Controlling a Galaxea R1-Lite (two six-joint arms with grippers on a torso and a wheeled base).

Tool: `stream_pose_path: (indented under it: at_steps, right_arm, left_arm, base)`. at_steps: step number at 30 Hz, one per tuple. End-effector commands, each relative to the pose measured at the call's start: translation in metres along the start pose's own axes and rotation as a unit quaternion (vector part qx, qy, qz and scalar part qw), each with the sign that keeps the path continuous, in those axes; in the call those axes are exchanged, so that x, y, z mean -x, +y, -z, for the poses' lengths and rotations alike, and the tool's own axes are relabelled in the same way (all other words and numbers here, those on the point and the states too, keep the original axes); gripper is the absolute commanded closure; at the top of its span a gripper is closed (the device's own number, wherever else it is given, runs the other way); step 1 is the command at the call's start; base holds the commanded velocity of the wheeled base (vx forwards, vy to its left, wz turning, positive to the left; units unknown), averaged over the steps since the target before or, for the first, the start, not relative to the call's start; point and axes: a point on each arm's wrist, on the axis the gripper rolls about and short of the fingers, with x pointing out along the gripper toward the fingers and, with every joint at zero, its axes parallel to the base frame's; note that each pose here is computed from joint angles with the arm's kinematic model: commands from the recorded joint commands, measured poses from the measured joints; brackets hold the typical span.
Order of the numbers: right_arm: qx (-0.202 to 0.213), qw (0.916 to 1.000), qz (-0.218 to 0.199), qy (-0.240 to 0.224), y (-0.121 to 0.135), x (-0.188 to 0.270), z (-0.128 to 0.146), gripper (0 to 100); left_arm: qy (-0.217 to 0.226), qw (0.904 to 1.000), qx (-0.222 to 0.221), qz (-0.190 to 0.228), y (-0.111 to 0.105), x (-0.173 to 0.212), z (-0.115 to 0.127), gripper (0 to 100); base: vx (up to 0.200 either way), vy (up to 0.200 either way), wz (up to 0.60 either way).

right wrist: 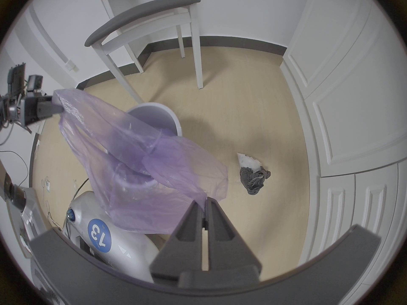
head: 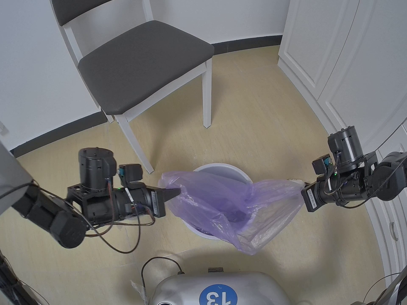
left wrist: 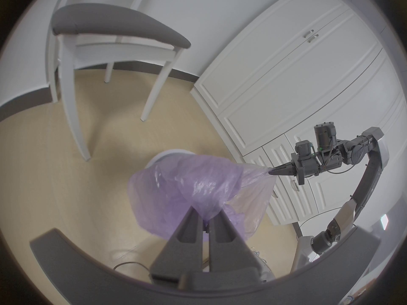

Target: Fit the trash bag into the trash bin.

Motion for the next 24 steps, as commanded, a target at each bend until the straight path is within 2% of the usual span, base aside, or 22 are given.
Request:
stream_pose_path:
  at_steps: [1, 8, 12, 15, 19, 24]
  right_arm:
    - [-0.010, 0.9998, -0.002, -0.017, 0.001, 0.012, 0.000, 100]
    - [-0.001, 0.9993, -0.018, -0.033, 0.009, 0.027, 0.002, 100]
    - [0.010, 0.9989, -0.028, -0.035, 0.018, 0.031, 0.003, 100]
    - [0.012, 0.9984, -0.037, -0.042, 0.024, 0.035, 0.002, 100]
    - [0.009, 0.9969, -0.047, -0.062, 0.031, 0.038, -0.003, 100]
    - [0.008, 0.9950, -0.052, -0.084, 0.035, 0.039, -0.006, 100]
  left_arm:
    - [0.037, 0.9989, 0.010, 0.028, 0.001, -0.058, 0.025, 100]
    - [0.009, 0.9984, 0.016, 0.053, 0.005, -0.089, 0.034, 100]
    - [0.009, 0.9972, 0.015, 0.072, 0.010, -0.097, 0.038, 100]
    - [0.009, 0.9974, 0.017, 0.069, 0.016, -0.103, 0.040, 100]
    - [-0.010, 0.9971, 0.036, 0.066, 0.036, -0.106, 0.043, 100]
    - [-0.030, 0.9960, 0.039, 0.075, 0.056, -0.106, 0.048, 100]
  base:
    - [0.000, 0.000, 0.00]
    - [0.000, 0.000, 0.00]
    - [0.000, 0.000, 0.00]
    - [0.000, 0.000, 0.00]
    - [0.000, 0.000, 0.00]
    - [0.000, 0.000, 0.00]
